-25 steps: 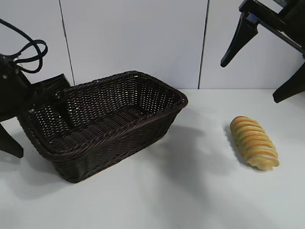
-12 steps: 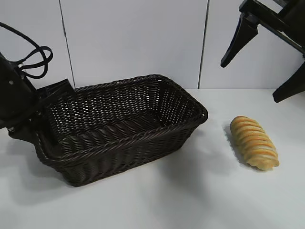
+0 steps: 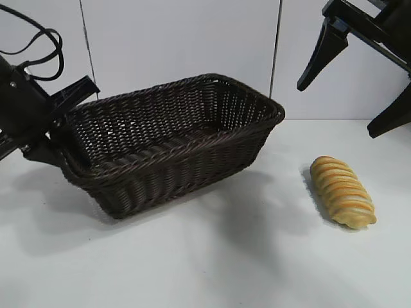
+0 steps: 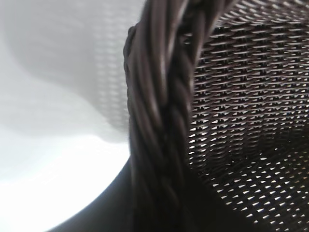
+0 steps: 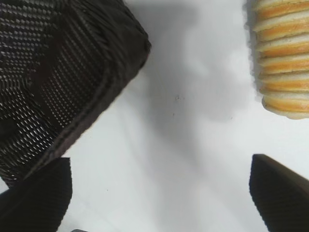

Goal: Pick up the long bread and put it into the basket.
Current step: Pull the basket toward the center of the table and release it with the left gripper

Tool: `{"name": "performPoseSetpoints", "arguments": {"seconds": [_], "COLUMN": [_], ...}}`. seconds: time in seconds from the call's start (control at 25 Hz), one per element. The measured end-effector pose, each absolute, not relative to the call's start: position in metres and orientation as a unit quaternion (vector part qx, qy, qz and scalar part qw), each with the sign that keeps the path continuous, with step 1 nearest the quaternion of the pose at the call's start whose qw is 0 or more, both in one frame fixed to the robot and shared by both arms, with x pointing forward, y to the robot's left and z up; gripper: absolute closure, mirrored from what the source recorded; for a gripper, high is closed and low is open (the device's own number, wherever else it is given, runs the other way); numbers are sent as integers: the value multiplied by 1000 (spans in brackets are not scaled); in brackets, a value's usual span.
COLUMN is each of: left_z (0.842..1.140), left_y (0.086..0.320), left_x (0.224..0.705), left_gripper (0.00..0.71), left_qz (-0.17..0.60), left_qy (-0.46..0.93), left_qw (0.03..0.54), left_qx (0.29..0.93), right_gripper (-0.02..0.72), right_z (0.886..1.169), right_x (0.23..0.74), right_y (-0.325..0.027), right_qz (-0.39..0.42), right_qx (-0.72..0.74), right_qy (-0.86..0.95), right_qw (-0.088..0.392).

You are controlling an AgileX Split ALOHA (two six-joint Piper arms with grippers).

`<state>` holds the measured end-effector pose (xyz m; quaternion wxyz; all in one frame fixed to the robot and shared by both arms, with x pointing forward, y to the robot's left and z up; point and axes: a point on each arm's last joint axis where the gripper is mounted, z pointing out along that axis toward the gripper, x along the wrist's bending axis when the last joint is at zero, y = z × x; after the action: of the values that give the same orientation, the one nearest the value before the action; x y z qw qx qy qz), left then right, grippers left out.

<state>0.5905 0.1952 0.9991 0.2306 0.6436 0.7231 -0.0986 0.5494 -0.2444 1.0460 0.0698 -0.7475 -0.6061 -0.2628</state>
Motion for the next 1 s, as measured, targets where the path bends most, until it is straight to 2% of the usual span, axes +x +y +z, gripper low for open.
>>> {"name": "performPoseSetpoints", "arguments": {"seconds": [0.12,0.32,0.52,0.8,1.0], "left_z": [1008,1013,1008,976,951], "left_y": [202,203,199,178,168], "left_x": [592,593,596,610,614], "left_gripper": [617,617,617,617,617], "left_qz": [-64,-53,-67,-104,-117], "left_qy": [689,638,638,654,659], "left_qw": [191,185,189,204,188], "left_qx": [696,746,744,721,719], "right_gripper": [9,9,9,9,9], "right_z": [1046,1046,1046,1046,1046], "right_x": [549,549,549,549,549], "right_y": [-244,-244,-244,-244,-244], "right_qz": [-263,-263,-263,-263,-263], "right_qx": [-747,-747,-747,-747,-747], "right_qy": [-606,-606,-607,-607,-607], "right_qw": [70,70,70,70,70]}}
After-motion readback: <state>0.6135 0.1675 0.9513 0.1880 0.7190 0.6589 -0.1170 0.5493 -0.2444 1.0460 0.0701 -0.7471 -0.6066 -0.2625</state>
